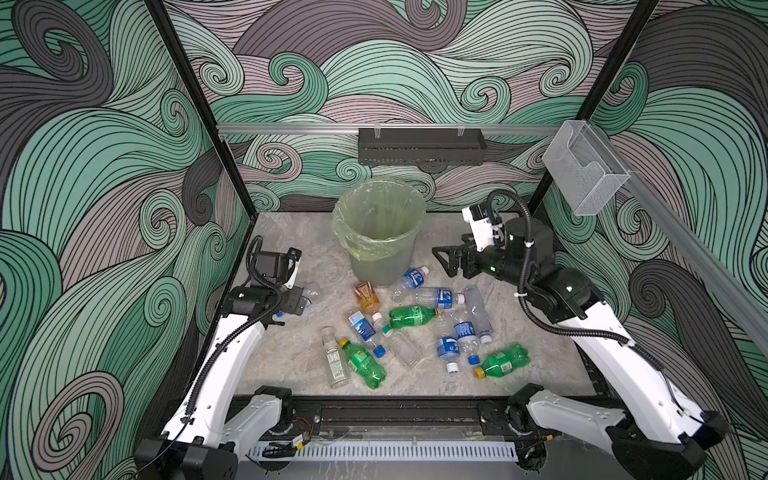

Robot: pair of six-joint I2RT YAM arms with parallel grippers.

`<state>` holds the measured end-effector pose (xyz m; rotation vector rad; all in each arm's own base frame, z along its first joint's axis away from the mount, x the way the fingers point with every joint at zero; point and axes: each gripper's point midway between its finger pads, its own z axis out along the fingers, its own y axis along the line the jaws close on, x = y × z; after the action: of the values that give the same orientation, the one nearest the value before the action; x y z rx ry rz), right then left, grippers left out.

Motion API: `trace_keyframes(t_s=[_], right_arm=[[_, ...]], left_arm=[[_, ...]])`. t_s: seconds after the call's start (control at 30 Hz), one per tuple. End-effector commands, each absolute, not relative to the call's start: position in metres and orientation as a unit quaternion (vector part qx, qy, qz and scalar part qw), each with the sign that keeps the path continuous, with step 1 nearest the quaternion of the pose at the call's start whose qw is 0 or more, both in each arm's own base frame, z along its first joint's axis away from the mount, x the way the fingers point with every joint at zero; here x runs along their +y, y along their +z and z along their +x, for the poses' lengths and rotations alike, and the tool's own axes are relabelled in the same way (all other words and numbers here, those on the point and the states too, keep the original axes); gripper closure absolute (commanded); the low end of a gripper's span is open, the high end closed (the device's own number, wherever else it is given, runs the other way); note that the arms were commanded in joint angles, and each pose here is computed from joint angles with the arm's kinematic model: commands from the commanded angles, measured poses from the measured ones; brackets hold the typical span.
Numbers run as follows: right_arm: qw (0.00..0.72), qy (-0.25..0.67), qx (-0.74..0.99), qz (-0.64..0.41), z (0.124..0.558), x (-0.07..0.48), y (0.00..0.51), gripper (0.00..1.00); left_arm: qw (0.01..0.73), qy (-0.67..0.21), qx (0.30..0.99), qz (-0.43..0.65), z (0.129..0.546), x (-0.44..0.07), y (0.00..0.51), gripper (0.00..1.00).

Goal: Throw the plastic bottles in the bin
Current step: 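Carry the bottle over the bin with the right gripper and release it, then grasp the blue-labelled clear bottle with the left gripper while the right gripper withdraws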

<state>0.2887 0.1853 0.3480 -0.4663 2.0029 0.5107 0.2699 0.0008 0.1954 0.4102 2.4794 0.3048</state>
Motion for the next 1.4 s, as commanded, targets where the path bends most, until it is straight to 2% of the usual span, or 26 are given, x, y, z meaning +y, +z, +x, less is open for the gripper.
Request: trace_keyframes(t_s=[0.0,0.2,0.77,1.13,1.37], right_arm=[[0.478,0.171,0.850,-0.139,0.286,0.155,0.316,0.02],[0.465,0.164,0.862,-0.119,0.258,0.134,0.285,0.00],[0.462,0.150,0.868,-0.105,0.258,0.125,0.263,0.00],[0.464,0.147,0.868,-0.102,0.253,0.120,0.258,0.00],[0.467,0.148,0.866,-0.099,0.251,0.118,0.258,0.00]], left_arm=[[0.307,0.078,0.924,0.217,0.278,-0.021,0.186,0.04],[0.283,0.096,0.928,0.224,0.295,-0.017,0.167,0.05],[0.175,0.145,0.950,0.215,0.327,0.000,0.109,0.09],[0.159,0.132,0.952,0.226,0.336,-0.004,0.084,0.10],[0.178,0.099,0.956,0.211,0.350,-0.004,0.085,0.11]])
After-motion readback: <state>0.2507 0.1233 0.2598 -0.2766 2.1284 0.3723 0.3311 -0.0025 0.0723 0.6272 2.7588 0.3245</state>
